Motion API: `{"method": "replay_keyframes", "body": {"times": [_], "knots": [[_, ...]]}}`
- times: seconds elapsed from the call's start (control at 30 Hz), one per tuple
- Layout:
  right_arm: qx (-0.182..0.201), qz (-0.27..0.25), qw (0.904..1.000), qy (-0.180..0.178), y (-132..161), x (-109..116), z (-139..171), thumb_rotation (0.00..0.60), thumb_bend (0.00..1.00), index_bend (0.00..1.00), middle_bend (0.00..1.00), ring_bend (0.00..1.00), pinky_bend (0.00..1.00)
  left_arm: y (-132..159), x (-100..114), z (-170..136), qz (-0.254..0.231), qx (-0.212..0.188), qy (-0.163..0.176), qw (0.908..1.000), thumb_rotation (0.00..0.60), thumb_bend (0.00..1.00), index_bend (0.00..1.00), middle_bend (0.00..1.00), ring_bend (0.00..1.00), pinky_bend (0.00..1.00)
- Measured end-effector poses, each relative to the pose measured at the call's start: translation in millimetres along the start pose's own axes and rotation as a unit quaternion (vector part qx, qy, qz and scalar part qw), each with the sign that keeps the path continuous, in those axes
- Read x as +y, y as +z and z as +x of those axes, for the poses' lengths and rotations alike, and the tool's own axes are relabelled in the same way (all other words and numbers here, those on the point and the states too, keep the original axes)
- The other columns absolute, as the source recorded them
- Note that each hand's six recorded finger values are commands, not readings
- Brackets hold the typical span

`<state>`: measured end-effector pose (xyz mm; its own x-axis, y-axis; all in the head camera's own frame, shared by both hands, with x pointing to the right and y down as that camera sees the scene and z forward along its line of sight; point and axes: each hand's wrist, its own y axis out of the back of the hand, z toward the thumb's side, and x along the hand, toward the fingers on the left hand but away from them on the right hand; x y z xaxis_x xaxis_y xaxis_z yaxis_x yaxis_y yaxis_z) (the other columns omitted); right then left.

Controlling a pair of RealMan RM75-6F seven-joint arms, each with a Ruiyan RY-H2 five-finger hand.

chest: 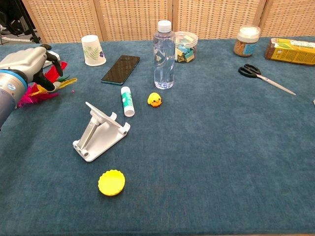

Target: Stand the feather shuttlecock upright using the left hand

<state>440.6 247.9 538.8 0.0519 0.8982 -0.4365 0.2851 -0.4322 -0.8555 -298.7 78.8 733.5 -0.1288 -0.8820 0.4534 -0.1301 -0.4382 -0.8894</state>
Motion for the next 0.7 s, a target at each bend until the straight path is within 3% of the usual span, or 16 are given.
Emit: {"method": "replay_keyframes", "body": {"times": [0.3, 0.7], "knots": [[-0.004, -0.004, 1.0, 0.003, -3, 0, -1, 0.6, 0.0, 0.0, 0.0, 0.0, 0.0, 17, -6, -1, 0.002, -0.016, 0.001, 0.9999, 0.6, 0.39, 0.48, 0.0, 0.0, 0.0], [0.0, -0.005, 1.0, -0.005, -2, 4, 2, 0.6, 0.0, 0.0, 0.0, 0.0, 0.0, 8, -13, 3, 0.013, -0.004, 0.0, 0.9999, 0.6, 0.42, 0.55, 0.0, 0.0, 0.0]]}}
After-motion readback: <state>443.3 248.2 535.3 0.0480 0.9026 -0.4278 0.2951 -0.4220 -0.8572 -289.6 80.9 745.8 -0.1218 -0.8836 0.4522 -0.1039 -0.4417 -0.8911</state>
